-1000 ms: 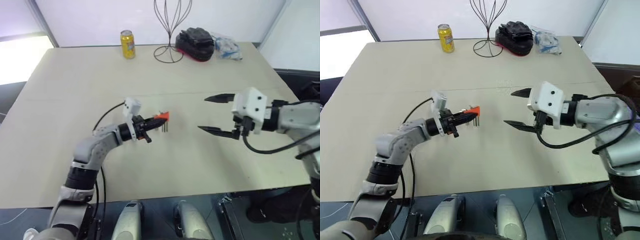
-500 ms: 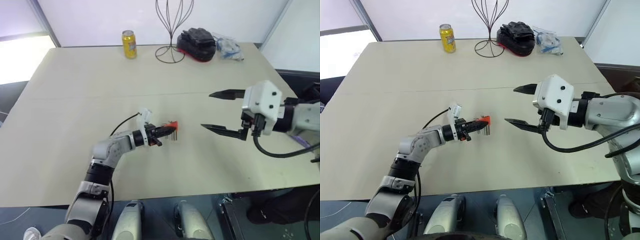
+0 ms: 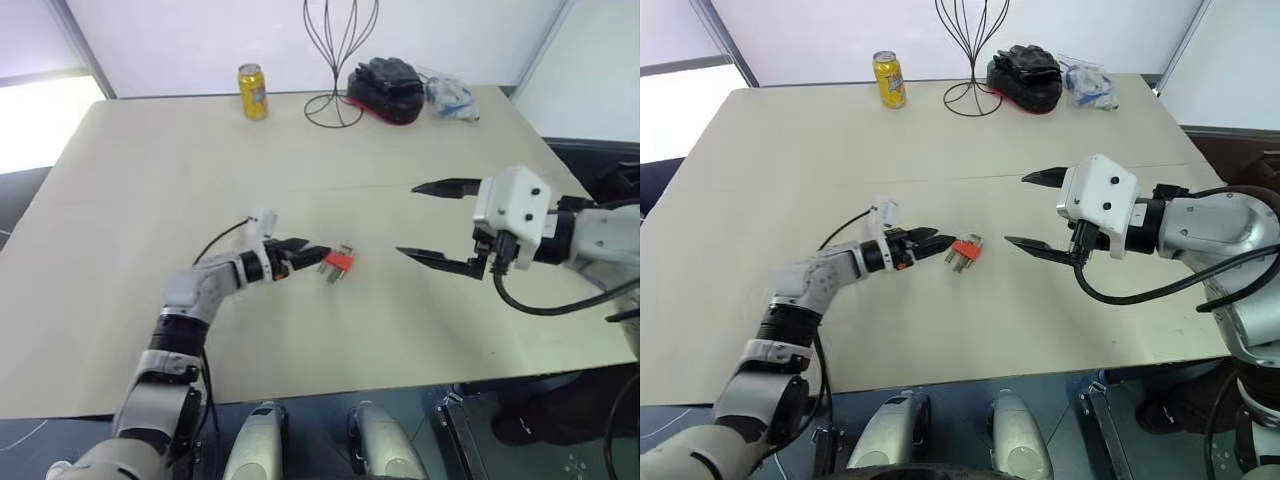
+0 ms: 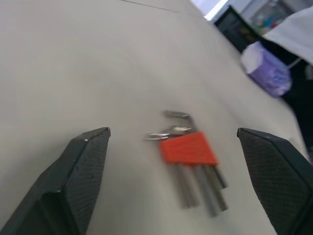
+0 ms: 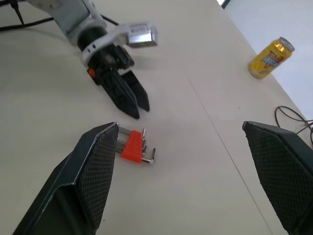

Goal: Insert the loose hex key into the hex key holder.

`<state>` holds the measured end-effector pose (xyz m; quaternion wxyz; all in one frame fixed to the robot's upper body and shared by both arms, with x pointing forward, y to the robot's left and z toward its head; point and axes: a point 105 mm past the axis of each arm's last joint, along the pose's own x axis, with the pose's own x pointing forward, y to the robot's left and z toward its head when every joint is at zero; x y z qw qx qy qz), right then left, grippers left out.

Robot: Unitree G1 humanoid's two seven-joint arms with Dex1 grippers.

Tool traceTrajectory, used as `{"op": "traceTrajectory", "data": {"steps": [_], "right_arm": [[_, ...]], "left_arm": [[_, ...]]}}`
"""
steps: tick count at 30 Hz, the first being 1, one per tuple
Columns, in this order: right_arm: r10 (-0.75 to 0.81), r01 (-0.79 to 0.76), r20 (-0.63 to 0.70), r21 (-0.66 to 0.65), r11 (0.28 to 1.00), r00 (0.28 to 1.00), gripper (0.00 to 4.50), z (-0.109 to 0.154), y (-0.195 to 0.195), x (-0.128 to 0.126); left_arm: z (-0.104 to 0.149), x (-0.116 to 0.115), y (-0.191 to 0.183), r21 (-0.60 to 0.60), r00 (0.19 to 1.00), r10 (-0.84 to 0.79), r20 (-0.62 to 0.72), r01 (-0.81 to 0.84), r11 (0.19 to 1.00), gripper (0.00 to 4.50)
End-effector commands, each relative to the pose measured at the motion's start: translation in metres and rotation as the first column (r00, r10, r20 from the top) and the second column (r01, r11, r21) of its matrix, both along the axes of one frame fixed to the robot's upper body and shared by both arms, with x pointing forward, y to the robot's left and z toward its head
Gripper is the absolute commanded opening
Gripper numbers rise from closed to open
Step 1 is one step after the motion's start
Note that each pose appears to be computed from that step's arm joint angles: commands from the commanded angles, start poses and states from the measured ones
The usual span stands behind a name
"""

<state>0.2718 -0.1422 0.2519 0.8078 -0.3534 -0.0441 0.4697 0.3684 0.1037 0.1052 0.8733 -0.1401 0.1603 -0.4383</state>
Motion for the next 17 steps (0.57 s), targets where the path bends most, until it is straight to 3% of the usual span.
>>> {"op": "traceTrajectory", "data": {"steps": [1, 8, 13, 17], "right_arm": [[0.027, -0.026, 0.025, -0.028, 0.999, 0.999, 4.2, 0.004, 0.0, 0.0], [0.037, -0.041, -0.042, -0.103, 0.994, 0.998, 4.2, -0.009, -0.011, 0.007], [0.027, -0.043, -0.076, -0.224, 0.974, 0.997, 4.2, -0.019, -0.028, 0.013], [0.047, -0.062, -0.071, -0.225, 0.972, 0.996, 4.2, -0.018, -0.025, 0.015]], "left_arm": [[0.026, -0.005, 0.03, 0.098, 0.988, -0.002, 0.151, -0.013, 0.995, 4.46], [0.071, -0.033, 0.033, 0.179, 0.942, -0.164, 0.293, 0.115, 0.977, 4.46], [0.124, -0.063, 0.031, 0.217, 0.884, -0.283, 0.373, 0.213, 0.953, 4.46], [0.135, -0.073, 0.034, 0.236, 0.876, -0.302, 0.377, 0.224, 0.946, 4.46]]}}
